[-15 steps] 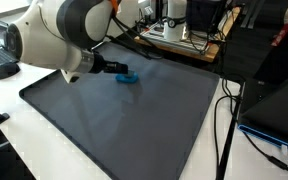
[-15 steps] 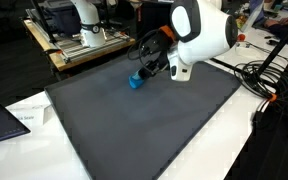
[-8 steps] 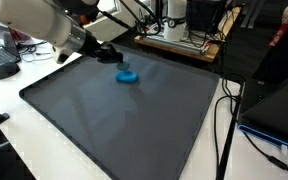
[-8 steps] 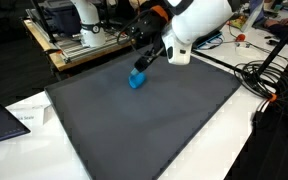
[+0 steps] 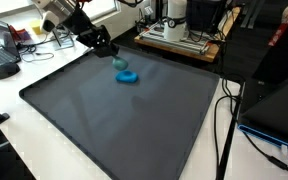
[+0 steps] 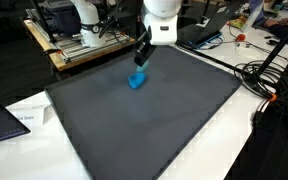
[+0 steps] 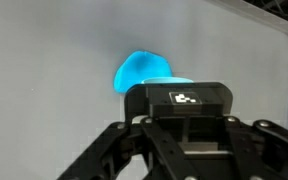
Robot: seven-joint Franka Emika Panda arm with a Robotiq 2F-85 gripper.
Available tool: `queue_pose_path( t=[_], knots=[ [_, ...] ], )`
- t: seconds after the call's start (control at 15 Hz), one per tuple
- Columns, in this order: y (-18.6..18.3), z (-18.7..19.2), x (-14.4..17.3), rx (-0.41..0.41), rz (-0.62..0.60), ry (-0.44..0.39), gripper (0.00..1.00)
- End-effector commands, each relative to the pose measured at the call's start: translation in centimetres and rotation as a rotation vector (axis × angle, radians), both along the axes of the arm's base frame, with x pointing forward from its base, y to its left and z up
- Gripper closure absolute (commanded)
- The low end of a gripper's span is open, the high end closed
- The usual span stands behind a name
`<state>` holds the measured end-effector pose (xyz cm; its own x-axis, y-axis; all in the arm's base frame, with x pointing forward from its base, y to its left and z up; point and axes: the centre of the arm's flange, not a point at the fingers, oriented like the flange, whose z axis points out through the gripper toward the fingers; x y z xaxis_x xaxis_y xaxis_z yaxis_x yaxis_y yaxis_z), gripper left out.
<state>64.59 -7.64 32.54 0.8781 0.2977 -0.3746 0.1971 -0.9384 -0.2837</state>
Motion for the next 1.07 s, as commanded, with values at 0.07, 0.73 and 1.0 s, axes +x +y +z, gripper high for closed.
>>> queue_pose_path(
  t=[0.07,0.73,1.0],
  knots=[
    [-0.7,0.6,-6.0,0.11,-0.019,-0.147,0.78],
    [-1.7,0.0,-10.5,0.137,-0.128,-0.387,0.78],
    [-2.5,-0.4,-9.2,0.146,-0.139,-0.401,0.53]
  ],
)
